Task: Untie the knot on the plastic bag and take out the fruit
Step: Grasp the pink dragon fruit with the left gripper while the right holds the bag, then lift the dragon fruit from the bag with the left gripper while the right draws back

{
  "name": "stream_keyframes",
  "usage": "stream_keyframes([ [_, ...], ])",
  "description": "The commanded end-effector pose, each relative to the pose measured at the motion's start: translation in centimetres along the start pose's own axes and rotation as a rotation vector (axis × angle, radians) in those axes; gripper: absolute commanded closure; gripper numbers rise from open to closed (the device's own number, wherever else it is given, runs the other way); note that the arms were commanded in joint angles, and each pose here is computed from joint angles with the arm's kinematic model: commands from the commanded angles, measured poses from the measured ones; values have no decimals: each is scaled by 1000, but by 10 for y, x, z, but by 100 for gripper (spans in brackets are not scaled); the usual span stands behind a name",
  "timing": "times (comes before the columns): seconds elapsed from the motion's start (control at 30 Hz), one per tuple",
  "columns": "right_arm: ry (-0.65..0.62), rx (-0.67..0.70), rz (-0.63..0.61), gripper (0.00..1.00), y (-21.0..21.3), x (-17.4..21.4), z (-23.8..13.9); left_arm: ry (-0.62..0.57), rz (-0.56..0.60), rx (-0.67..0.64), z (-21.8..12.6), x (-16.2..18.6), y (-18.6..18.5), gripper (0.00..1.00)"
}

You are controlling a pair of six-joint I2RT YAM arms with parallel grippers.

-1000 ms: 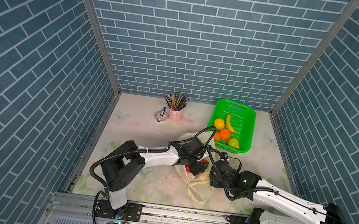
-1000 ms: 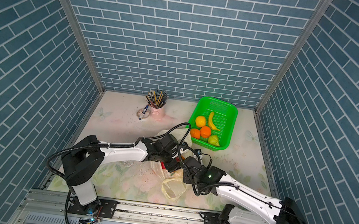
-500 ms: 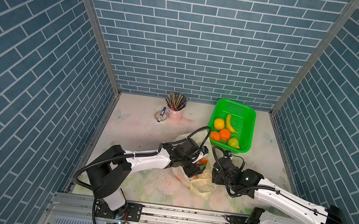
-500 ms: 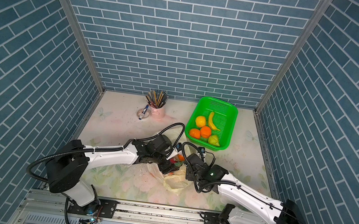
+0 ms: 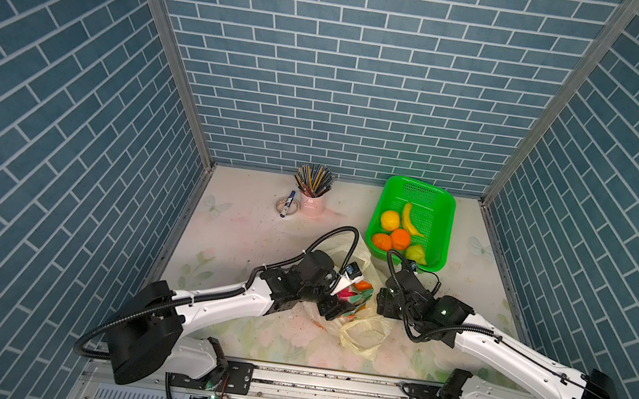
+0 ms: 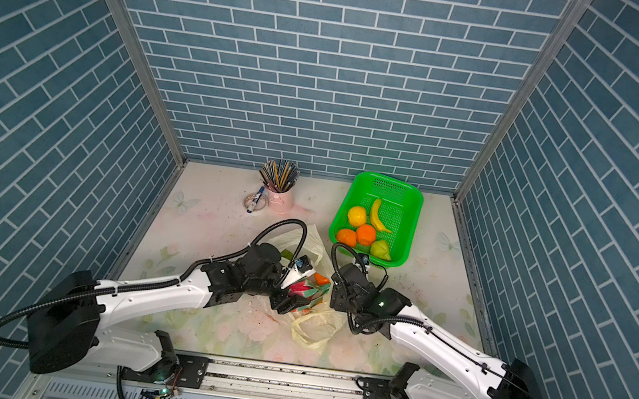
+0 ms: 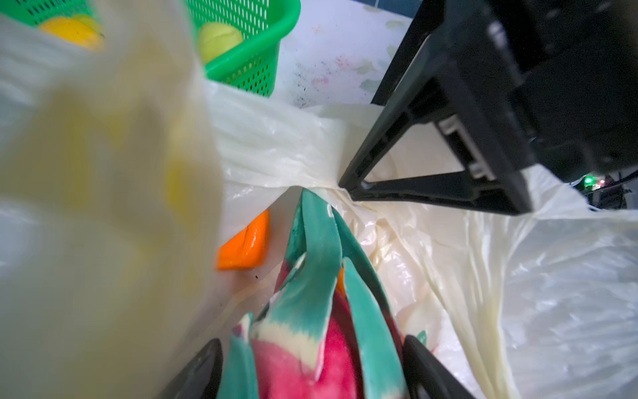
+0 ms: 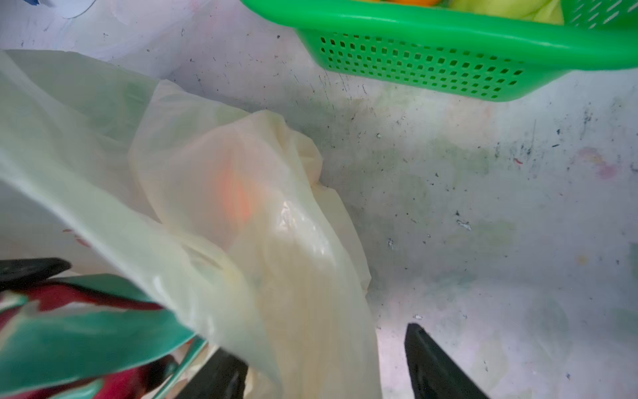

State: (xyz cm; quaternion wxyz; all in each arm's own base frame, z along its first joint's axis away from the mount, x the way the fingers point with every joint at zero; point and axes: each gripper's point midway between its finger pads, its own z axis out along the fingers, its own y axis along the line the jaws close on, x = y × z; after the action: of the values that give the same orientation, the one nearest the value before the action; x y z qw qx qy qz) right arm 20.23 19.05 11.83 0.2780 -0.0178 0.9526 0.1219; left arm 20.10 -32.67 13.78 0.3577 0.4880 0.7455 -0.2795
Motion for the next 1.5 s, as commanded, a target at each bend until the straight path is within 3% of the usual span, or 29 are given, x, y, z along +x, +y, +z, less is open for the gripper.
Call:
stream_keyframes([
  [0.0,-16,-31,15,28,5,-8,-5,-209,117,7,-20,-51,-5,57],
  [0.43,37,-8,85,27,-11,0,7,-476,236,-84,-68,-99,-6,62],
  [0.63,39,-34,185,26,-20,-10,7,-481,261,-101,-71,-99,-4,64],
  [0.73,39,-104,186,30,-12,-13,9,-494,260,-92,-76,-99,-7,64],
  [0.87,122,-178,180,51,6,-4,21,-548,271,-37,-92,-109,-21,64],
  [1.0,130,-206,182,62,15,-7,25,-449,231,-66,-94,-105,-12,64],
  [1.1,113,-236,170,65,22,-15,24,-455,204,-50,-107,-105,-14,64],
  [1.27,173,-436,120,69,65,-4,28,-626,201,-35,-143,-130,-26,64],
  [1.47,149,-465,127,61,77,-9,23,-763,219,-107,-164,-155,-19,64],
])
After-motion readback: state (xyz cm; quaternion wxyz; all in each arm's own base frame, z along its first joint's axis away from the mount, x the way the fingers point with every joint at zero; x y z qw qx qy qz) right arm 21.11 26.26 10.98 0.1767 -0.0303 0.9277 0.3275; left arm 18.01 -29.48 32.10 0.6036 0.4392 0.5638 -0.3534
